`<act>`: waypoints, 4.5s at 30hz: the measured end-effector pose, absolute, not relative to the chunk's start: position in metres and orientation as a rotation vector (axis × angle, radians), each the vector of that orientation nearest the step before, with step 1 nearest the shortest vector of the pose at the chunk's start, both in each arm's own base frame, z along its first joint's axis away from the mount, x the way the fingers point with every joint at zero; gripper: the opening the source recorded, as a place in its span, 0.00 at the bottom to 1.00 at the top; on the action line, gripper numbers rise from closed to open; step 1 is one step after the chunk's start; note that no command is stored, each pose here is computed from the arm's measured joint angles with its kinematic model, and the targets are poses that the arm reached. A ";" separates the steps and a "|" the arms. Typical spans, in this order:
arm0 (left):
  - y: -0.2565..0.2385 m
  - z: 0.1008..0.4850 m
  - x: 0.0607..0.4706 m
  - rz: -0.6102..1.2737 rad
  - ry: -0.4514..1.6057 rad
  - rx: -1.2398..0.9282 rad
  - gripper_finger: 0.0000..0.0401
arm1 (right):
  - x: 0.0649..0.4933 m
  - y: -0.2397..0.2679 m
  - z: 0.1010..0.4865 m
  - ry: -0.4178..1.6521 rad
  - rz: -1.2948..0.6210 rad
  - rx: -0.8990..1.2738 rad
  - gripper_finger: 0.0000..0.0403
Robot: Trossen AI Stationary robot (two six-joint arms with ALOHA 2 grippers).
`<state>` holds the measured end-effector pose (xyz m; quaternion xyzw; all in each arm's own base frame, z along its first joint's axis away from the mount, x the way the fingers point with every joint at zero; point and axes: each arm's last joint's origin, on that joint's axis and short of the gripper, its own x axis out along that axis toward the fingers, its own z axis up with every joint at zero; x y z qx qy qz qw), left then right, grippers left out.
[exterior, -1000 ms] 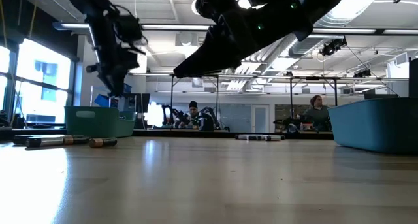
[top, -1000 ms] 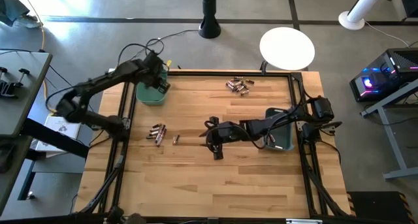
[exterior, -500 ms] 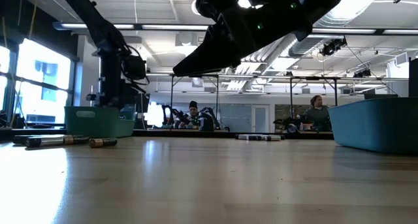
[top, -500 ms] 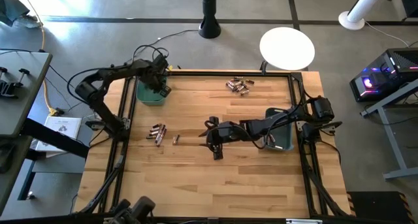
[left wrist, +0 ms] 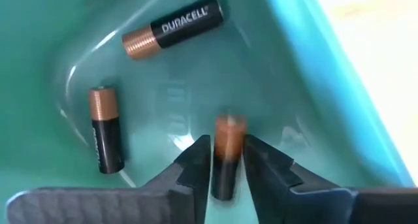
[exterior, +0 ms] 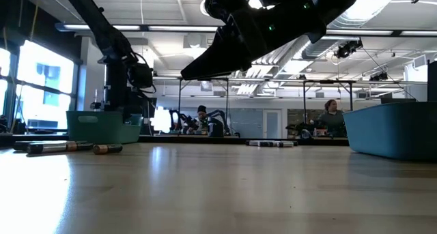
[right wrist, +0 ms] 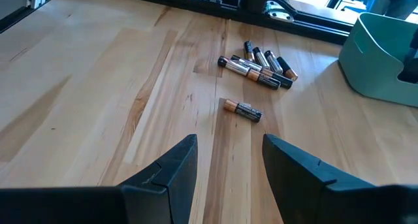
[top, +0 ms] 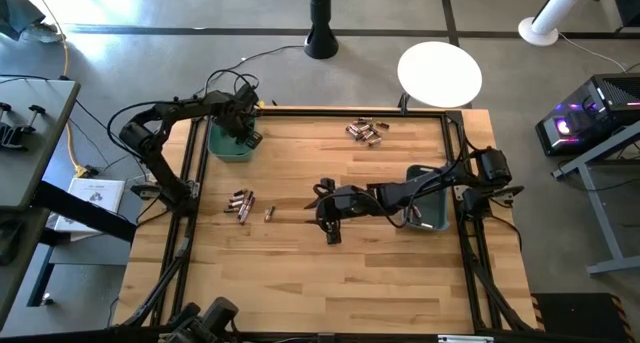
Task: Sort batteries
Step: Put the black battery into the green bin, then put the silver battery into the blue bin
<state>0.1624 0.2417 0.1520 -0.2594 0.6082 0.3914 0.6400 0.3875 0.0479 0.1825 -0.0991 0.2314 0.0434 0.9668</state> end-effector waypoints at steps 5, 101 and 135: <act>0.243 0.152 0.163 0.896 1.377 -0.587 0.30 | 0.387 0.048 0.182 0.470 0.088 -0.201 0.42; 0.012 0.205 0.292 0.397 0.357 -0.132 0.38 | 0.273 -0.158 0.175 0.952 0.088 -0.060 0.04; 0.009 0.207 0.292 0.410 0.338 -0.101 0.38 | 0.141 0.030 0.206 1.301 -0.884 0.525 0.04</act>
